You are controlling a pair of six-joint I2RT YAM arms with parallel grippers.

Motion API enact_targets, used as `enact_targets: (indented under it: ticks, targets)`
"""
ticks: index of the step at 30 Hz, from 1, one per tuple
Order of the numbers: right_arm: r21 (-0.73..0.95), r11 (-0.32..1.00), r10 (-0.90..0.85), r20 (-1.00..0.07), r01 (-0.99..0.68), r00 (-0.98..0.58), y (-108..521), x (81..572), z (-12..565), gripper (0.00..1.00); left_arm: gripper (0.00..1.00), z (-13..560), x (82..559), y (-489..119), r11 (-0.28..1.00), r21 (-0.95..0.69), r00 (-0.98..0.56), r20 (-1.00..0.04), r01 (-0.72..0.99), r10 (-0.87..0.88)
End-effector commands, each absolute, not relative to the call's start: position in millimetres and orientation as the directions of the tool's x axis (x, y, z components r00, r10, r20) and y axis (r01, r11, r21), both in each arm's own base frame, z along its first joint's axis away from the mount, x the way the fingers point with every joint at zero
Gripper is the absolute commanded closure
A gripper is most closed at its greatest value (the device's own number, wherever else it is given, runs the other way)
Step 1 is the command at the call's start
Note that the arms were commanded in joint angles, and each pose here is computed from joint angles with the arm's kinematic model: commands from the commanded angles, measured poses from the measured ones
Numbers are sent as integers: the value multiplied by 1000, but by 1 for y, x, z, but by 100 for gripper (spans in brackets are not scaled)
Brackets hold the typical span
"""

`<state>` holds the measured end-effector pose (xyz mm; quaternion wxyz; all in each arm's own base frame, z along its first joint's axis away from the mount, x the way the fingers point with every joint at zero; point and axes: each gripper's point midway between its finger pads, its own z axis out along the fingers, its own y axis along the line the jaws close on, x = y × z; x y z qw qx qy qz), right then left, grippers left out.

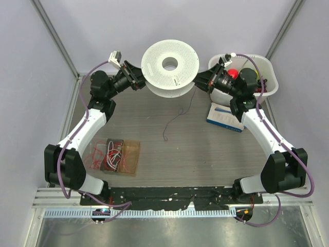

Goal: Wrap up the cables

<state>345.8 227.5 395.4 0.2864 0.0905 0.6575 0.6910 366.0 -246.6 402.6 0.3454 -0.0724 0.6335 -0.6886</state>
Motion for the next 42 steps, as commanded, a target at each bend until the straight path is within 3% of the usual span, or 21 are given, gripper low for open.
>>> enact_targets:
  ticks: [1,6,12,15,19,23,30,32,35,37,42]
  targets:
    - [914,-20,515,-337,-404,-788,227,331,437,99,74,420,360,-246,28,-894,-726,-382,448,-572]
    - [916,-20,512,-335,-400,-791,227,331,435,100,100,419,359,-247,22,-897,-730,-373,441,-572]
    - [911,5,517,-355,-412,-779,227,336,428,99,100,422,358,-244,28,-902,-723,-363,430,-588]
    - [899,22,521,-384,-438,-762,227,338,427,71,100,428,358,-242,38,-901,-712,-367,432,-598]
    - [874,51,527,-434,-483,-731,225,339,426,42,100,440,359,-238,59,-895,-691,-382,442,-614]
    - [851,115,546,-486,-513,-682,218,345,412,32,100,453,364,-229,79,-909,-666,-357,410,-655]
    - [750,353,524,-654,-560,-545,194,357,362,27,100,463,381,-207,117,-944,-604,-290,309,-743]
    - [671,464,473,-739,-578,-479,184,361,344,27,100,468,384,-202,119,-950,-591,-273,287,-759]
    - [416,675,274,-908,-609,-316,163,369,308,26,100,470,388,-197,135,-949,-557,-279,285,-782]
    - [324,731,145,-934,-600,-327,154,370,274,27,100,465,389,-196,158,-947,-548,-292,278,-784]
    - [132,712,-200,-903,-690,-379,160,337,185,27,100,446,393,-195,162,-952,-545,-282,258,-790]
